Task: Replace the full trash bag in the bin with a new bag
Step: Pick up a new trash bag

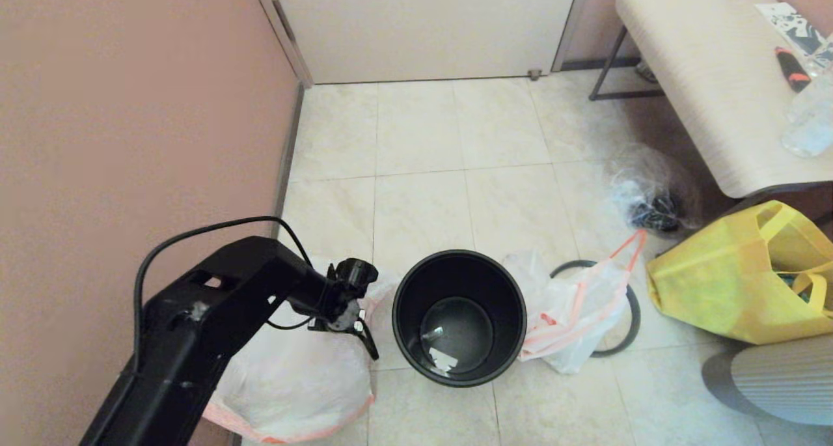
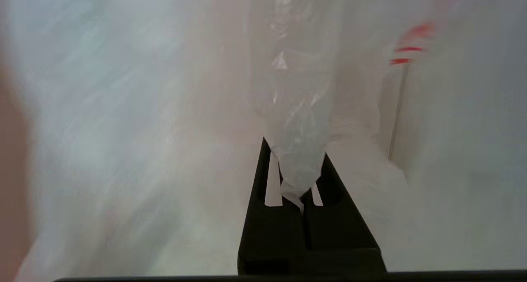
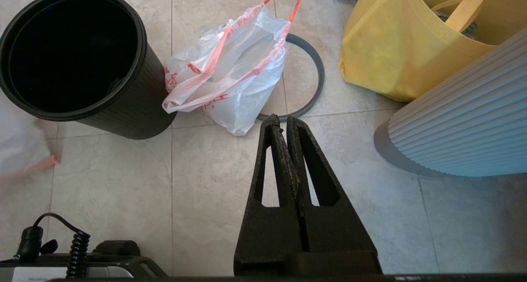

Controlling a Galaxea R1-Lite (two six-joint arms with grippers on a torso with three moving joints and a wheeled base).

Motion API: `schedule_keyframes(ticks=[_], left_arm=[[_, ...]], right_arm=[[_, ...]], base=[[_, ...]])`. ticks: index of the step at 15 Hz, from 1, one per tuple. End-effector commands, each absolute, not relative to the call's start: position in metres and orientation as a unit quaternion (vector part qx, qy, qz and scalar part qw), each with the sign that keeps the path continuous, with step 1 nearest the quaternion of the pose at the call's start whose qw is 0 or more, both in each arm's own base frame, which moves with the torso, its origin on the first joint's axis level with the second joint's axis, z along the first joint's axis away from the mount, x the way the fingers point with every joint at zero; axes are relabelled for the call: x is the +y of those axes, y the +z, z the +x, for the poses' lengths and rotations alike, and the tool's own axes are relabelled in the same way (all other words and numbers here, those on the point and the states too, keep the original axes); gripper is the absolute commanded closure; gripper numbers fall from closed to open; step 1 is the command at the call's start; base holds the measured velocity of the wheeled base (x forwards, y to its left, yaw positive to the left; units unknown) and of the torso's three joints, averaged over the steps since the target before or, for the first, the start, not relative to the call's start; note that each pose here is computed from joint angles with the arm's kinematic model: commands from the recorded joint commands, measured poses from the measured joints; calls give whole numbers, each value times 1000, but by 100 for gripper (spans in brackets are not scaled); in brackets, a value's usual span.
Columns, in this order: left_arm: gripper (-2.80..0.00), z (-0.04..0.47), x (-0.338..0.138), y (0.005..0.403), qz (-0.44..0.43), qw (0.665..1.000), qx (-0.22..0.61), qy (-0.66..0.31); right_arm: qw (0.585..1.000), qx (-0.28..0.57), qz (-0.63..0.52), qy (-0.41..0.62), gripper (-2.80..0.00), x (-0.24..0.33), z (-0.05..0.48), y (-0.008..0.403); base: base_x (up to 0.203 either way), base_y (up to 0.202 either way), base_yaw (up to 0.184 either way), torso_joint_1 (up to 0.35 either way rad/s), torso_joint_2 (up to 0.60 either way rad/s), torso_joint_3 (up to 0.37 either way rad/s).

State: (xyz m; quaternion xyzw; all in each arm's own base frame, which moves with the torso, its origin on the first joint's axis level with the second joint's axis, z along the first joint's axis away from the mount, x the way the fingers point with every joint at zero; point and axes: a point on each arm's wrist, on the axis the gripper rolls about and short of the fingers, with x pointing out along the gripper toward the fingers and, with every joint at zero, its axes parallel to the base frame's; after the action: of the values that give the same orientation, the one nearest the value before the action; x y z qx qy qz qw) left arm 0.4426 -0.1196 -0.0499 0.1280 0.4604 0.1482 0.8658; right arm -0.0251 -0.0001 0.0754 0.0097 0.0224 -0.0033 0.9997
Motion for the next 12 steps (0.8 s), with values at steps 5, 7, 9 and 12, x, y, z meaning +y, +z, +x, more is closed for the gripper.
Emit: schedule_keyframes(ticks=[5,7,9,12], left_arm=[[0,352,-95,53,77,871,454,170],[0,321,-90,89,60,887,427,165],[0,285,-86,132,48,905,394,151],[0,216,-84,186,55,918,381,99]], right_arm=[[1000,23,10,-3,0,0,-25,75],[1000,23,10,-3,0,0,-25,76],[1000,23,10,-3,0,0,-25,76],[1000,23,10,-3,0,0,-25,76]], base=[[0,0,0,0,0,0],[0,0,0,0,0,0],[0,0,0,0,0,0],[0,0,0,0,0,0]])
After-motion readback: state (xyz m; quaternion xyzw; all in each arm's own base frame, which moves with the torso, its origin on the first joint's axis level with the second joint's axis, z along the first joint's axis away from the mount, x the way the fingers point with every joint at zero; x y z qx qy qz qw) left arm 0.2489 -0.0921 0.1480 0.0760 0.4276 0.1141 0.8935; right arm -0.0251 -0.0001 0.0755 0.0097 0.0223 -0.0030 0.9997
